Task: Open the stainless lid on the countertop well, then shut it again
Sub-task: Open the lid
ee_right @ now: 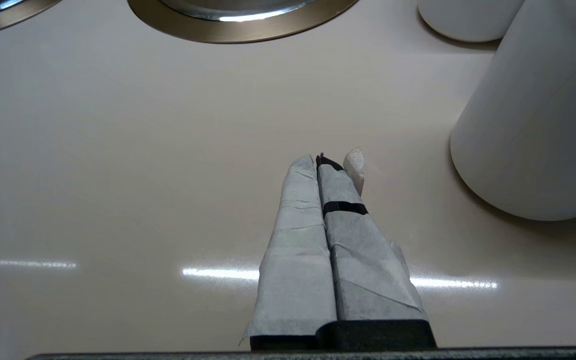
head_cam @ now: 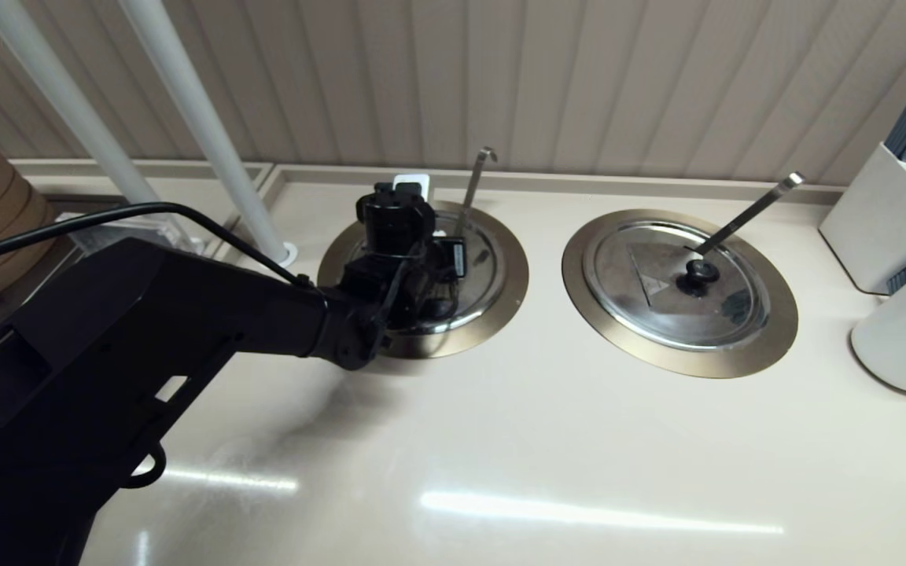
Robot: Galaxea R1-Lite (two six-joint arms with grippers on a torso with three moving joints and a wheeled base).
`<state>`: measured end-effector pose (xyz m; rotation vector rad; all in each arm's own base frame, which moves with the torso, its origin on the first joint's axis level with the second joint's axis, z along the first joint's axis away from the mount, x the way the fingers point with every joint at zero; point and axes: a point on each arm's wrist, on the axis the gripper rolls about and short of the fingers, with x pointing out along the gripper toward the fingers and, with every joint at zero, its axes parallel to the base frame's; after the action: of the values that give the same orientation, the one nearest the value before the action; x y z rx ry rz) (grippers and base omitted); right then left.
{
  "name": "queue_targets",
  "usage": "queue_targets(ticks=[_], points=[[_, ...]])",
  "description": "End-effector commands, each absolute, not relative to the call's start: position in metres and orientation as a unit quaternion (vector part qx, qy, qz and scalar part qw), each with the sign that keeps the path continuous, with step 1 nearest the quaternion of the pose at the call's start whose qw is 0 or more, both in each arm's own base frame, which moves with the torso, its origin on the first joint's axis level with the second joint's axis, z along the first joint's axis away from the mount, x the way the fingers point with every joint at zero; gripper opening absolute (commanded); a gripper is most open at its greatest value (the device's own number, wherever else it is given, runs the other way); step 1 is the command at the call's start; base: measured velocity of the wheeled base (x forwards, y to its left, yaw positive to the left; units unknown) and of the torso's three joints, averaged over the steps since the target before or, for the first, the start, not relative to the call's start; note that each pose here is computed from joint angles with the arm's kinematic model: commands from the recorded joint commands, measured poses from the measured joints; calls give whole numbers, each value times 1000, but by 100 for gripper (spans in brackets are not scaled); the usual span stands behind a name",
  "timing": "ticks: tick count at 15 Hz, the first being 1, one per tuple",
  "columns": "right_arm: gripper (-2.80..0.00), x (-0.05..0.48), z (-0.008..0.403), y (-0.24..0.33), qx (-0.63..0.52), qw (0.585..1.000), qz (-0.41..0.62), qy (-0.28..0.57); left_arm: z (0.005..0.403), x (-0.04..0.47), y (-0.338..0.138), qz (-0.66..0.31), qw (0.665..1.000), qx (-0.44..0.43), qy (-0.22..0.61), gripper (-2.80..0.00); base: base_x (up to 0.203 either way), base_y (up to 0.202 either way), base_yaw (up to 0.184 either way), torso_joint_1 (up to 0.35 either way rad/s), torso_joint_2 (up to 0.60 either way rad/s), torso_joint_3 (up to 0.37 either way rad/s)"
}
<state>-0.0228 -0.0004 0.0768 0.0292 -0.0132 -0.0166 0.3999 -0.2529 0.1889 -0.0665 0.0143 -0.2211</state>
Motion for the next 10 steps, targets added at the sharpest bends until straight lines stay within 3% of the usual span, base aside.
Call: queue_targets(ticks=[1, 4, 8, 10], points=[[-280, -22, 76, 0, 15, 1000, -8, -5, 196, 398, -251, -108, 994, -29, -4, 0, 0, 0, 0, 0, 0, 0], [-280, -22, 76, 0, 15, 1000, -8, -5, 207, 395, -249, -103, 994, -35, -15, 0, 0, 0, 0, 0, 0, 0], [-280, -22, 76, 0, 15, 1000, -8, -5, 186, 396, -253, -105, 994, -29, 1, 0, 0, 0, 0, 0, 0, 0], [-280, -22, 76, 0, 15, 1000, -8, -5, 180, 398, -258, -110, 992, -44, -47, 0, 0, 0, 0, 0, 0, 0]])
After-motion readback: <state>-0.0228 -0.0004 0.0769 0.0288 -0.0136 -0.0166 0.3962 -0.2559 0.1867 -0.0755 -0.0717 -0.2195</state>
